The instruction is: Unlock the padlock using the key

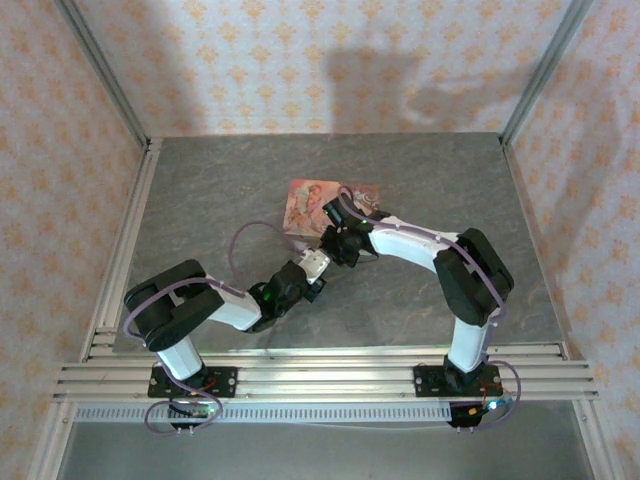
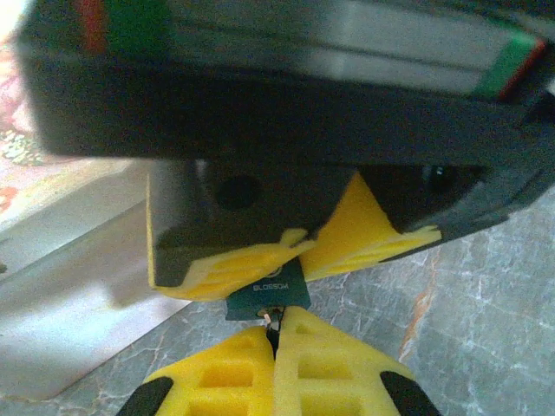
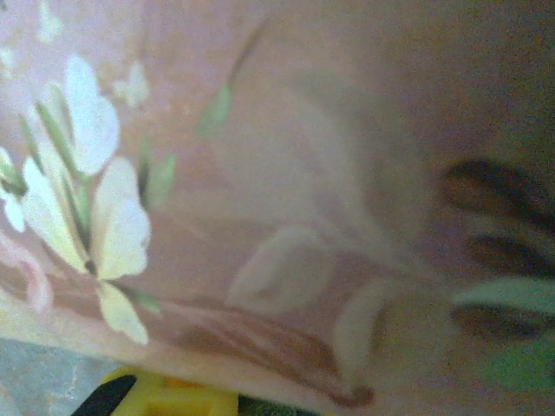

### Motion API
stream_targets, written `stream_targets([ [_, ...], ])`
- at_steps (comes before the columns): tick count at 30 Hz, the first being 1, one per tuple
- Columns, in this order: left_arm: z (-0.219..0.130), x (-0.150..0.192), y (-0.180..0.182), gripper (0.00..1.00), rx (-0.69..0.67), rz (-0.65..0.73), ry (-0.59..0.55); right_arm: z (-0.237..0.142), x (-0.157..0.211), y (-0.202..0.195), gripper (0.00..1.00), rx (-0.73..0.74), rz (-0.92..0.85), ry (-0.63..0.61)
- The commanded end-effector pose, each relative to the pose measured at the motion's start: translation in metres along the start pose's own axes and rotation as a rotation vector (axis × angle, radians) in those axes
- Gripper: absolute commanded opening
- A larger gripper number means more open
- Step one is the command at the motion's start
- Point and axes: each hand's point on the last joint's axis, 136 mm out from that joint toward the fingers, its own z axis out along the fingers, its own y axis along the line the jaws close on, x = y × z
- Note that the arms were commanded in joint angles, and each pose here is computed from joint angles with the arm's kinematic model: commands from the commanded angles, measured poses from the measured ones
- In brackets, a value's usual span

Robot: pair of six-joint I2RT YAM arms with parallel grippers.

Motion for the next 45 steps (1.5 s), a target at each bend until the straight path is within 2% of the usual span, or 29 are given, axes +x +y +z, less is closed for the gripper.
stream_targets([
  [1, -0.002, 0.041, -0.008, 0.00, 0.084, -0.080, 0.107, 0.002, 0.031, -0.007, 0.21, 0.010, 0.050, 0.121],
  [10, -0.003, 0.036, 0.003, 0.00, 0.113, -0.158, 0.108, -0.016, 0.022, 0.001, 0.44, -0.026, 0.047, 0.051],
  [20, -0.003, 0.030, 0.006, 0.00, 0.116, -0.193, 0.100, -0.038, 0.013, -0.004, 0.48, -0.033, 0.038, -0.039],
  [28, -0.006, 0.024, 0.012, 0.00, 0.142, -0.230, 0.098, -0.049, 0.004, -0.005, 0.48, -0.116, 0.086, -0.126],
  [37, -0.015, 0.019, 0.017, 0.00, 0.121, -0.180, 0.091, -0.037, 0.012, 0.003, 0.50, -0.121, 0.078, -0.093],
  [45, -0.024, 0.010, 0.016, 0.00, 0.078, -0.020, 0.105, -0.018, 0.021, 0.012, 0.49, -0.114, 0.068, -0.007],
])
